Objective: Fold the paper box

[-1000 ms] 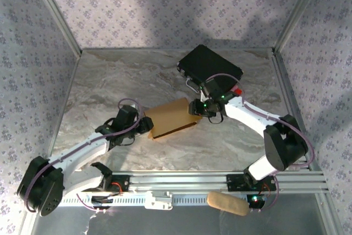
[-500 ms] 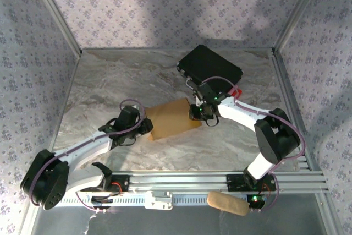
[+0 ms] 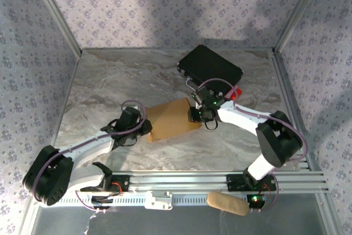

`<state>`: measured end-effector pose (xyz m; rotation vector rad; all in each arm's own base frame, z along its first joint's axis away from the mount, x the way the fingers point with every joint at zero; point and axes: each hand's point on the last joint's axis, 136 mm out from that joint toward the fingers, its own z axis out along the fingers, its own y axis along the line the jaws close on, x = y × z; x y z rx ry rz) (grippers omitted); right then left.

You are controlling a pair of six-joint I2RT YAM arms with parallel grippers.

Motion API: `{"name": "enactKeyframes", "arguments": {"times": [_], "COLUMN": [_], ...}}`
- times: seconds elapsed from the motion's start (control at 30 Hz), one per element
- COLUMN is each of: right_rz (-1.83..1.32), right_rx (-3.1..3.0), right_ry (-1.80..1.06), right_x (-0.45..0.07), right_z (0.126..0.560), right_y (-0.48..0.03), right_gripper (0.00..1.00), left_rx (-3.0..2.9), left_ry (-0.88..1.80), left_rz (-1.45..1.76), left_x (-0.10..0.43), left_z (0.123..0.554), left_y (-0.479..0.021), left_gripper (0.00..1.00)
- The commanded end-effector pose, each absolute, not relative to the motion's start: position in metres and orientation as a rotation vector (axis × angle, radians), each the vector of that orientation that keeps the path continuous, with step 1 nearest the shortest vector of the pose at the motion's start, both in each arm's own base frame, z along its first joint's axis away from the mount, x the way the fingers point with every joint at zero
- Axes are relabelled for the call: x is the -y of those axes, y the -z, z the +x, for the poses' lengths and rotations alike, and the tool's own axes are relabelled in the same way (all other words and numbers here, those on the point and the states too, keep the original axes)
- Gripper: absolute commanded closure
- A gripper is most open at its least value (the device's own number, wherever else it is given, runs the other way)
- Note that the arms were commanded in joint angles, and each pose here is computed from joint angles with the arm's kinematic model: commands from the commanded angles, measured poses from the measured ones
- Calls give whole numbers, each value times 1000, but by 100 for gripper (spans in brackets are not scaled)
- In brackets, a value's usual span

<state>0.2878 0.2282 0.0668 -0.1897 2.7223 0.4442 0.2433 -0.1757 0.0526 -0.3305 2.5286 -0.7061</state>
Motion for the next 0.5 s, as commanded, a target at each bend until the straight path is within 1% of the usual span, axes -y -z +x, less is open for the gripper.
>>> {"name": "enactKeyframes", "arguments": {"times": [0.0,0.1,0.2,0.33,0.47], "right_rz": [-100,-75,-142,-226,-219], "right_rx": [-2687,-2656,-2635,-2603,-2587], "right_ry": [-468,-680,-909,-1117,-1223], "right_x": [-207,-208,-222,-240,-245], "right_z": [284,280,276,272,278], "right_y": [-73,-76,-77,-80,-80], "right_gripper": [57,46,38,31,26], "left_rx": [-2562,-2553,-2529,-2508,-2504], "left_ry": [627,634,671,701,720], "left_rz": [-324,-318,-305,-303,-304], "left_x": [162,160,160,158,156], "left_z": [235,232,231,230,229], "left_y": [-41,-38,-39,-37,-36], "left_gripper": [77,81,85,91,93]}}
